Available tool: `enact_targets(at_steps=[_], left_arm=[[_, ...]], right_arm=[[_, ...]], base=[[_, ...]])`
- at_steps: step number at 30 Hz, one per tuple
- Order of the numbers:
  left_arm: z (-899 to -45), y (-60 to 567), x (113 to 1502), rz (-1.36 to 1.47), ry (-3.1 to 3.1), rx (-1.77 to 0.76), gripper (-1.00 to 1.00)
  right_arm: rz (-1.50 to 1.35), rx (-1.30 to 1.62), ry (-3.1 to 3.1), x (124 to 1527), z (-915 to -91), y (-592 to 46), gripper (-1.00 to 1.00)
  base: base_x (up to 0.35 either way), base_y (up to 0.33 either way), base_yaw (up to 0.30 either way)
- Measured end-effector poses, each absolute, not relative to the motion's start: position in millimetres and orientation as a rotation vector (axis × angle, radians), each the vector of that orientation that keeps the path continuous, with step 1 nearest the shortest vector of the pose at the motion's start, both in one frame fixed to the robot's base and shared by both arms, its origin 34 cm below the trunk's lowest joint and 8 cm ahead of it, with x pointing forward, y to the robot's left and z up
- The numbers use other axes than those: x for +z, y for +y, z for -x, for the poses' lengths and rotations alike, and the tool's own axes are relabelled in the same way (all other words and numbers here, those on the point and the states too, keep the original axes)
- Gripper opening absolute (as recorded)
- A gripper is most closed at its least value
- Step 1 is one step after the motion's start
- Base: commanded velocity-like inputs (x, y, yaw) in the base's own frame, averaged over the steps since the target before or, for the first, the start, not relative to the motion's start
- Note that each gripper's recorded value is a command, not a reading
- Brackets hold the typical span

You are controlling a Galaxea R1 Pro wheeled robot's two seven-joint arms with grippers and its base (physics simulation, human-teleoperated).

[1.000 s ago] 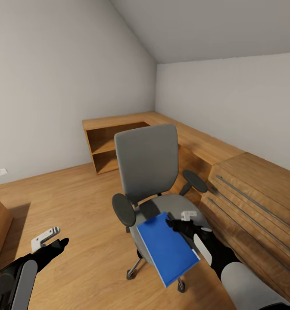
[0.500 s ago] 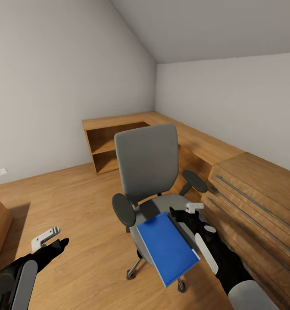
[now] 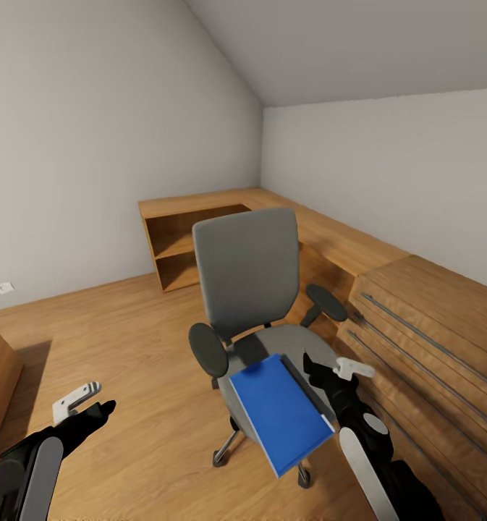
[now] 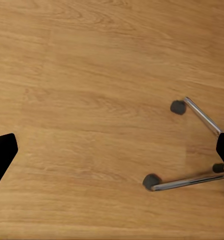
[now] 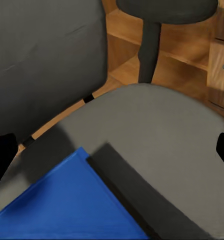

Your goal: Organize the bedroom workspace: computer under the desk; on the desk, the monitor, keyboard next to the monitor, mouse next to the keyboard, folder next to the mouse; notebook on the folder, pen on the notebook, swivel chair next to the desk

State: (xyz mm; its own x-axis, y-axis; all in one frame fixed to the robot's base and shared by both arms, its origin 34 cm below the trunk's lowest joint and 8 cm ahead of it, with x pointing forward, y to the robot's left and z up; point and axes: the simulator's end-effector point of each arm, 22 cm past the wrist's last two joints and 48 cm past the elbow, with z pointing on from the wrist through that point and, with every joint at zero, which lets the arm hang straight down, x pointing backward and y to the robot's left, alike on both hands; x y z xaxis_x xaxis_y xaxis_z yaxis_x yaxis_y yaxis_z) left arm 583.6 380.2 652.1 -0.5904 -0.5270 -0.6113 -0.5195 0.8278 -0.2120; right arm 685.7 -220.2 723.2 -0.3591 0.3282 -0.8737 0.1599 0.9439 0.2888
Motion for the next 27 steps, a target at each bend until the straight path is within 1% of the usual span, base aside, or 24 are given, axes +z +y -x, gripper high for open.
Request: enact_targets(at_steps=[11,23,27], left_arm=[[-583.6,380.5,651.9,0.763,2.316,-0.014,1.0],[-584.0,380.0,652.5,0.762,2.314,-0.017,1.0],[-584.2,379.0,652.9,0.761,2.314,-0.019,1.0]], right_arm=[[-0.471,0.302,1.959,719.2,-677.9,-211.0,1.0],[-0.513,0.343,1.96,716.7,-677.1,-209.9,1.0],[-0.514,0.344,1.957,717.4,-677.1,-209.9,1.0]], base=[[-0.293,0.002,0.0],[-0.335,0.04,0.0],[-0.196,0.002,0.0]])
